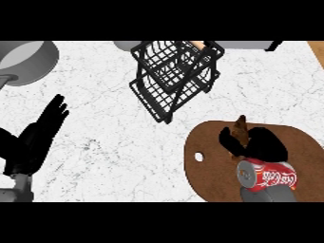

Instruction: Pick the croissant from the cutting board and place it in the tiered basket

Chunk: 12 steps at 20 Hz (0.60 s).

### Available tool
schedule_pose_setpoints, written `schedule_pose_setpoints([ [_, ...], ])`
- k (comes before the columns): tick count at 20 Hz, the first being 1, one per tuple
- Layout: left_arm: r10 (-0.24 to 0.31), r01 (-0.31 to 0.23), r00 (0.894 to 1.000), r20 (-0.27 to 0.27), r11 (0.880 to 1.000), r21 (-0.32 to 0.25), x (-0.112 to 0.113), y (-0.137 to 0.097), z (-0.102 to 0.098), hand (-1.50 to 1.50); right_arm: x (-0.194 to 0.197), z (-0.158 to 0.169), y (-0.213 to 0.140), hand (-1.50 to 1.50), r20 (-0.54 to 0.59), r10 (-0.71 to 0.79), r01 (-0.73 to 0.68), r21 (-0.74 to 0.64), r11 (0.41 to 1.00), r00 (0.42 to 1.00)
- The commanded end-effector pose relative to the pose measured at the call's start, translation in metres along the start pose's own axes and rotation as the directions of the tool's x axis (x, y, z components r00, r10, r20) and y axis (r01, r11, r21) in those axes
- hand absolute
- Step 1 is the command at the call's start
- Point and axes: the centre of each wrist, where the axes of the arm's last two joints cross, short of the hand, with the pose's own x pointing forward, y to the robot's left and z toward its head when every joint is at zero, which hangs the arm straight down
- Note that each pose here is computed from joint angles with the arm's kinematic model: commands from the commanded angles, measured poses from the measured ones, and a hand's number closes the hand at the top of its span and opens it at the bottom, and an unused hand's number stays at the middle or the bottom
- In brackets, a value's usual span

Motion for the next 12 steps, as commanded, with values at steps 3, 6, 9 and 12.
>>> schedule_pose_setpoints([
  [3, 0.011, -0.011, 1.0, 0.001, 1.0, 0.006, 0.005, 0.004, -0.002, 0.0, 0.008, 0.009, 0.016, 1.5, -0.144, 0.159, -0.164, -0.026, 0.986, 0.977],
  [6, 0.008, -0.007, 1.0, -0.009, 1.0, 0.012, -0.002, 0.009, 0.0, 0.0, -0.044, 0.014, 0.014, 1.5, -0.008, 0.203, -0.203, 0.017, 0.979, 0.979],
  [9, 0.02, -0.019, 0.999, -0.028, 0.999, 0.037, -0.01, 0.006, 0.005, 0.0, -0.096, 0.035, 0.023, 1.5, 0.155, 0.266, -0.278, 0.062, 0.958, 0.951],
  [12, 0.02, -0.02, 1.0, -0.005, 0.999, 0.03, -0.009, 0.026, -0.004, 0.0, -0.108, 0.052, -0.008, 1.5, 0.178, 0.257, -0.239, -0.119, 0.964, 0.95],
])
